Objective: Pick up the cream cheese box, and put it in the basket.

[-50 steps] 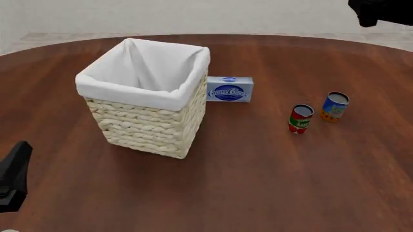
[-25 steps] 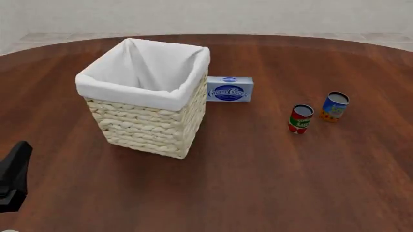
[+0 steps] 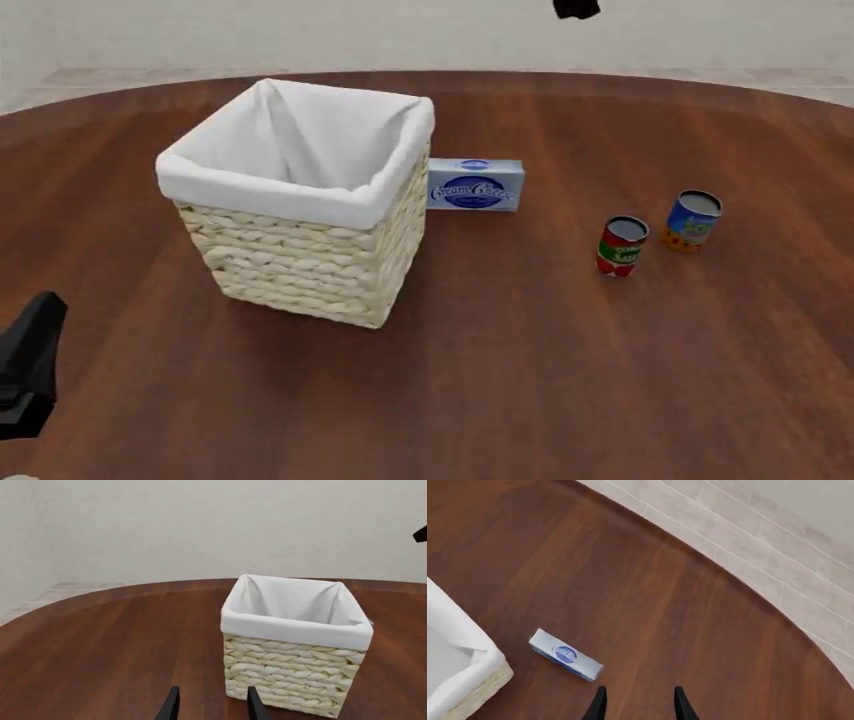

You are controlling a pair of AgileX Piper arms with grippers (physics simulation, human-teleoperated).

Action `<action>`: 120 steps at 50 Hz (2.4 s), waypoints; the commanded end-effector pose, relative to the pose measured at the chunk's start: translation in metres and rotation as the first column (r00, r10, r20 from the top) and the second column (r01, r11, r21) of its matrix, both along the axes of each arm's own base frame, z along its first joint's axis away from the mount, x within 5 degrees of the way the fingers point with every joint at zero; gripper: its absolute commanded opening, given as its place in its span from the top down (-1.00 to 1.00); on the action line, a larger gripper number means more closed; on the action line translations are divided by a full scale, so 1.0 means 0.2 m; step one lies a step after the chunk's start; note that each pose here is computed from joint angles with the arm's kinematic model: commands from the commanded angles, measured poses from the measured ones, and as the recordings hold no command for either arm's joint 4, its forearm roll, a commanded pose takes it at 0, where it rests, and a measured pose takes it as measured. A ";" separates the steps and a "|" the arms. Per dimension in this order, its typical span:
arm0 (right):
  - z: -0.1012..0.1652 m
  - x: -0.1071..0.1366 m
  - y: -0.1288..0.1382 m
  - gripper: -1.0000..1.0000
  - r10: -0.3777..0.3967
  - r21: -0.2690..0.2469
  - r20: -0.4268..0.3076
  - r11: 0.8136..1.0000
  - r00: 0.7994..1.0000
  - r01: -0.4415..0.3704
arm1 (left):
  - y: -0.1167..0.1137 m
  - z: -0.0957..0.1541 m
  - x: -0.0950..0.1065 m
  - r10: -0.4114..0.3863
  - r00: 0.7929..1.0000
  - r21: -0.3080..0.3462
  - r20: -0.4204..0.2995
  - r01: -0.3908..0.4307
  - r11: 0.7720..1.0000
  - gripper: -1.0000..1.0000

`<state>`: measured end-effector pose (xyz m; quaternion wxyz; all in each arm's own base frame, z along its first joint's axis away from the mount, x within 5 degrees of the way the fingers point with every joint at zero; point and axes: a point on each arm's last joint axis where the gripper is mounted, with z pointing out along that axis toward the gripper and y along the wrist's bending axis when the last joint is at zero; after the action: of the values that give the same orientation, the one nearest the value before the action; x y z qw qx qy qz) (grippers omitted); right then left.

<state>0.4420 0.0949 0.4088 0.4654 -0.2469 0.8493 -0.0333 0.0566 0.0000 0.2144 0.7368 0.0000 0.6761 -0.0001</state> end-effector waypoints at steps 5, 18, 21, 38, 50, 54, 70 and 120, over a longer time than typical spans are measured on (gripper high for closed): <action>-0.08 0.09 0.20 -1.00 0.146 -0.115 -0.075 0.981 0.986 -0.154 | 0.00 0.00 0.00 0.000 1.000 0.000 0.000 0.000 1.000 -1.00; -0.18 0.16 0.31 -1.00 0.216 -0.172 -0.145 0.956 0.966 -0.239 | 0.00 0.00 0.00 0.000 1.000 0.000 0.000 0.000 1.000 -1.00; -0.21 0.16 0.32 -1.00 0.221 -0.176 -0.157 0.953 0.963 -0.248 | 0.00 0.00 0.00 0.000 1.000 0.000 0.000 0.000 1.000 -1.00; -0.38 0.13 0.51 -1.00 0.289 -0.191 -0.267 0.919 0.919 -0.344 | 0.00 0.00 0.00 0.000 1.000 0.000 0.000 0.000 1.000 -1.00; -0.49 0.11 0.58 -1.00 0.321 -0.209 -0.337 0.891 0.885 -0.402 | 0.00 0.00 0.00 0.000 1.000 0.000 0.000 0.000 1.000 -1.00; -0.56 0.13 0.56 -1.00 0.324 -0.226 -0.372 0.877 0.870 -0.424 | 0.00 0.00 0.00 0.000 1.000 0.000 0.000 0.000 1.000 -1.00; -0.55 0.37 0.05 -1.00 0.220 -0.309 -0.295 0.899 0.930 -0.311 | 0.00 0.00 0.00 0.000 1.000 0.000 0.000 0.000 1.000 -1.00; -0.64 0.36 0.30 -1.00 0.243 -0.248 -0.297 0.914 0.923 -0.321 | 0.00 0.00 0.00 0.000 1.000 0.000 0.000 0.000 1.000 -1.00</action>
<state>0.5153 0.1455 0.2863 0.3115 -0.4355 0.8422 -0.0639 0.0566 0.0000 0.2144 0.7368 0.0000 0.6761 0.0000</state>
